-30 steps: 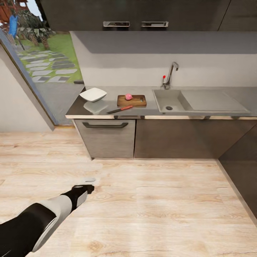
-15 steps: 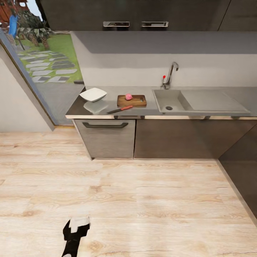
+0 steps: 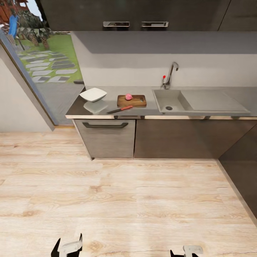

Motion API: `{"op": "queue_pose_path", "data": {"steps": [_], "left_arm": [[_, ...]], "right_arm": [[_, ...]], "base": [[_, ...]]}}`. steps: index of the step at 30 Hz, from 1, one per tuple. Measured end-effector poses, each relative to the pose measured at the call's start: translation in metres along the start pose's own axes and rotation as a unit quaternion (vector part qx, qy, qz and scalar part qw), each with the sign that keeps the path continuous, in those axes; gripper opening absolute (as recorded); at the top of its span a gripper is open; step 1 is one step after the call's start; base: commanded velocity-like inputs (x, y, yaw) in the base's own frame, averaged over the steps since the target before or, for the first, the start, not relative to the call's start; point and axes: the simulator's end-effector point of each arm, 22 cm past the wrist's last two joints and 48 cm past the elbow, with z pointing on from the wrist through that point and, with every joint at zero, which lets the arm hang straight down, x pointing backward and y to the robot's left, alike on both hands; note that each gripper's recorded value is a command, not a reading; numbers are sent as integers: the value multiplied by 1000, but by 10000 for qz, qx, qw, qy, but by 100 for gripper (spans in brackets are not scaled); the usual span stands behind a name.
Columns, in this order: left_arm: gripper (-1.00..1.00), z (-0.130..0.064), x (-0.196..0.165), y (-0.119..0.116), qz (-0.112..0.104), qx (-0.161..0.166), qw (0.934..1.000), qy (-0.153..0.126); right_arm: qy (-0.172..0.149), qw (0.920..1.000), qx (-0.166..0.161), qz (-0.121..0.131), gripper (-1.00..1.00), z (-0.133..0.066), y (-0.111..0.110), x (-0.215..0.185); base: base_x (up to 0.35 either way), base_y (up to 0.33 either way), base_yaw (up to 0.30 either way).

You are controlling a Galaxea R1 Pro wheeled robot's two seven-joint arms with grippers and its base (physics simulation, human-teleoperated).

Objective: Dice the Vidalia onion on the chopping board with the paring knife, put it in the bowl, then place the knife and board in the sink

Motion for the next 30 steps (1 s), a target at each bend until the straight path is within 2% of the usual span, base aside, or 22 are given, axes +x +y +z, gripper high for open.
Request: {"op": "queue_pose_path", "data": {"steps": [2, 3, 7, 17, 22, 30], "left_arm": [[100, 0, 0, 1, 6, -5, 10000, 0], [100, 0, 5, 3, 36, -14, 9999, 104], [100, 0, 11, 3, 72, -14, 9997, 232], [100, -1, 16, 4, 104, -25, 9993, 362], [100, -1, 23, 5, 140, -32, 9985, 523], [100, -1, 25, 5, 148, -33, 9983, 564]], "right_arm": [[-88, 10000, -4, 2, 100, 0, 0, -3], [-259, 9997, -7, 8, 100, 0, 0, -6], [-324, 9995, -14, 10, 100, -1, 1, -5], [-301, 9995, -12, 8, 100, -1, 1, 0], [-268, 9996, -6, 5, 100, -1, 0, 4], [-260, 9997, -12, -1, 100, -1, 1, 5]], "base": [[0, 0, 0], [0, 0, 0], [0, 0, 0], [79, 15, 0], [211, 155, 0], [226, 187, 0]]}}
